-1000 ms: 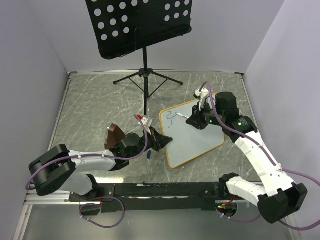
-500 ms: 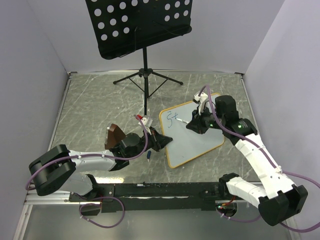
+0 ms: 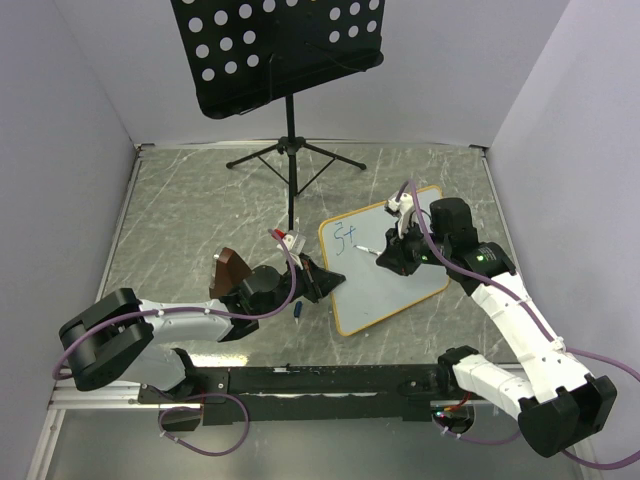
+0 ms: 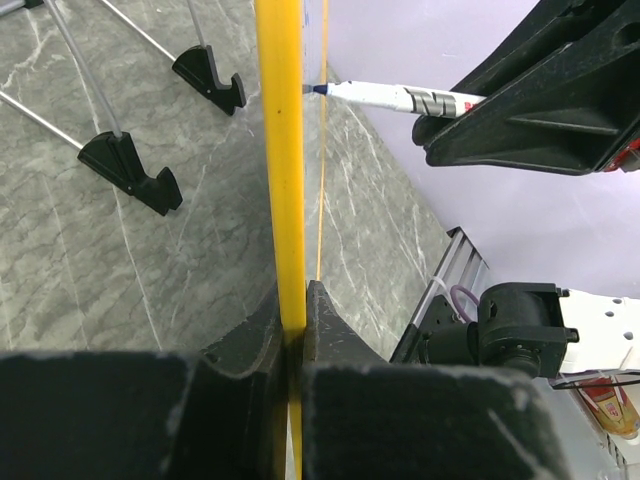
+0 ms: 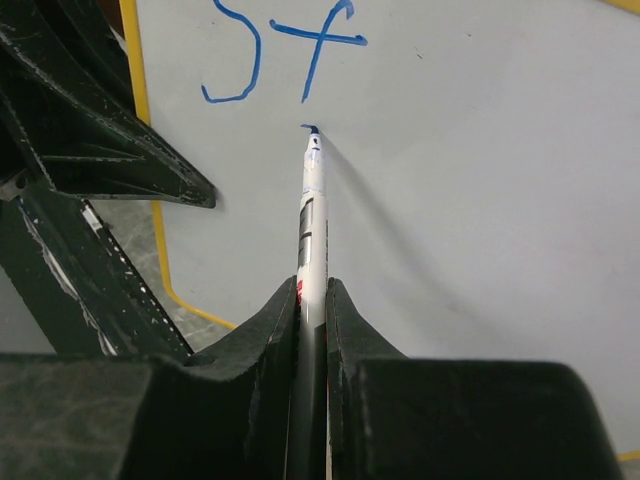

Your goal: Write a sentence on the whiteboard

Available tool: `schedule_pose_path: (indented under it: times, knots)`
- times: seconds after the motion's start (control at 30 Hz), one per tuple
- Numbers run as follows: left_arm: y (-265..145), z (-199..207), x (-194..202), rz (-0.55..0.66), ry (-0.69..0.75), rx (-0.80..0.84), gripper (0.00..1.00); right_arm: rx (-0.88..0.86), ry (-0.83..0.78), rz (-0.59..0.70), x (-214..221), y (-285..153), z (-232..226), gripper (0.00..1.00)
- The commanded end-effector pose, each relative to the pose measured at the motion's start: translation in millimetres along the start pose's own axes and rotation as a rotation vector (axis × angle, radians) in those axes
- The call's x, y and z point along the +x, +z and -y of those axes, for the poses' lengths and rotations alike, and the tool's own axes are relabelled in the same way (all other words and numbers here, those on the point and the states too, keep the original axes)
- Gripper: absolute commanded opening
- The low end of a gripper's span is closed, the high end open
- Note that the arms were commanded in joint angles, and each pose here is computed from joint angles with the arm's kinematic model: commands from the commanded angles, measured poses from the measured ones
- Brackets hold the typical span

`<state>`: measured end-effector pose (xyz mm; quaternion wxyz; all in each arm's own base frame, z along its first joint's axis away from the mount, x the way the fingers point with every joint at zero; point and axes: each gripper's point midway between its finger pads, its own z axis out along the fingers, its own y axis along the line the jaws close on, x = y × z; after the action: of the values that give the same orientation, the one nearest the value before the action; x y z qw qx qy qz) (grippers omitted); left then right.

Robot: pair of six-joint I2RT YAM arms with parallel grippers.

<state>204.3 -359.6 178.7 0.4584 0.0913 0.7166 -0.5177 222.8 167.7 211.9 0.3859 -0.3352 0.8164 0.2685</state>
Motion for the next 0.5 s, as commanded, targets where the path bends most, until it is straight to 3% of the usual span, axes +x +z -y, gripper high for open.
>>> schedule_pose_path:
  times: [0.0,0.47]
  knots:
    - [5,29,-33,0.111,0.034,0.105,0.01,0.061,-0.026,0.055,-21,-9,10,0.00]
    - [1,27,-32,0.116,0.026,0.101,0.01,0.013,-0.064,0.151,-53,-24,-1,0.00]
